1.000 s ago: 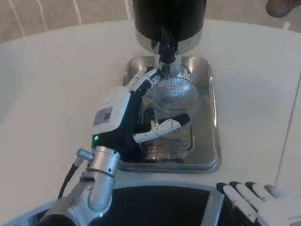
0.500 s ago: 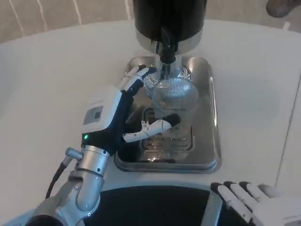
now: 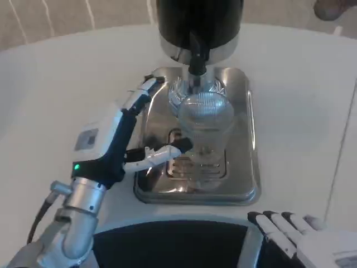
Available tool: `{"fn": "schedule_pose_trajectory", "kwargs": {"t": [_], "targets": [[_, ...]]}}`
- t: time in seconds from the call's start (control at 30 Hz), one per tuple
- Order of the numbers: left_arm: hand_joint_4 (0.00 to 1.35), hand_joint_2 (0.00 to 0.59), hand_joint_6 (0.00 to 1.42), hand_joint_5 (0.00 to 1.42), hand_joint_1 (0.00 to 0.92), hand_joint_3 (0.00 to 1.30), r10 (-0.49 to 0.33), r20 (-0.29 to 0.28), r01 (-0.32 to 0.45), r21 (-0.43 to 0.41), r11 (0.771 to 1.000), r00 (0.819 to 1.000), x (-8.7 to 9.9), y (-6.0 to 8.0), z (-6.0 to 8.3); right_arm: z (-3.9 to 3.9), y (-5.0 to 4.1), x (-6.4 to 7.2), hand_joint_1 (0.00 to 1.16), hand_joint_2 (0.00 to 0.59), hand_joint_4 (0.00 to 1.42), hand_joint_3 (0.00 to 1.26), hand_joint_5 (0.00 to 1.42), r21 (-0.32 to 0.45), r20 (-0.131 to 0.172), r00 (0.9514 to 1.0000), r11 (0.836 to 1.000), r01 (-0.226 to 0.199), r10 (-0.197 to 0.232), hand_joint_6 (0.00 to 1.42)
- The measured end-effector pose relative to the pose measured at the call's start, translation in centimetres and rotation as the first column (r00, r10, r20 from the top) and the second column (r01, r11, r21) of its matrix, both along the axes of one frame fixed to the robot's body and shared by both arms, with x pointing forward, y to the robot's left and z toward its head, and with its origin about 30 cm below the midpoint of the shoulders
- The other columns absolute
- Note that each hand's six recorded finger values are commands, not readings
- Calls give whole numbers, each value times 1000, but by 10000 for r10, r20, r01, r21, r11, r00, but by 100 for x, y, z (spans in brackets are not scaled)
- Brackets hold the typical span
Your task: Grasp the cup under the faucet to collect the drink, then remove the cup.
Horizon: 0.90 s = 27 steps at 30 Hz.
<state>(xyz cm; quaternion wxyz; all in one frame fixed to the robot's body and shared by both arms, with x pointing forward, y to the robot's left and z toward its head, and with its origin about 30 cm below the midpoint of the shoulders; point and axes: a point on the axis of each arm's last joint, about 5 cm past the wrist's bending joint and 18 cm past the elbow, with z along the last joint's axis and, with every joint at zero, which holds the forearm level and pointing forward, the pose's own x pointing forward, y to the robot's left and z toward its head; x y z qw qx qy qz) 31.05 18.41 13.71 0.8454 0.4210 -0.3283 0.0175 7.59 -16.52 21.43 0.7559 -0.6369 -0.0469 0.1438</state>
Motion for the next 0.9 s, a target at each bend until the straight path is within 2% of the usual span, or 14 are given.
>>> {"fn": "schedule_pose_trajectory", "kwargs": {"t": [0.3,0.43,0.5,0.67,0.8,0.83,0.9], "targets": [[98,53,386,309,187,200,97,266,-110,483,9988,9996,-230,336,-36,1,-13,18,172,514,0,0,0,762,38,9996,9967,276,-280,0],[79,63,339,251,160,185,32,-8,-31,1060,9944,10000,-397,492,-97,3,-24,43,166,511,0,0,0,1410,-61,9987,9887,514,-511,0],[66,63,315,234,144,180,29,-200,-2,1300,9915,9998,-455,537,-128,13,-23,62,157,498,0,0,0,1542,-5,9986,9867,518,-523,0],[35,66,275,194,131,143,-326,-594,446,2134,9760,9977,-611,628,-141,119,-18,190,123,502,0,0,0,2145,859,9957,9766,164,-356,0],[1,67,222,112,125,101,-447,-1016,694,2538,9648,9938,-724,682,-163,223,-9,299,68,512,0,0,0,2853,1424,9894,9584,-130,-290,0],[0,67,192,73,125,83,-536,-1134,820,2635,9612,9921,-752,683,-167,260,-10,334,37,516,0,0,0,3129,1610,9863,9497,-163,-361,0],[0,70,137,16,113,42,-594,-1335,943,2726,9575,9893,-794,685,-183,292,-13,369,23,530,0,0,0,3501,1627,9857,9366,-164,-436,0]]}}
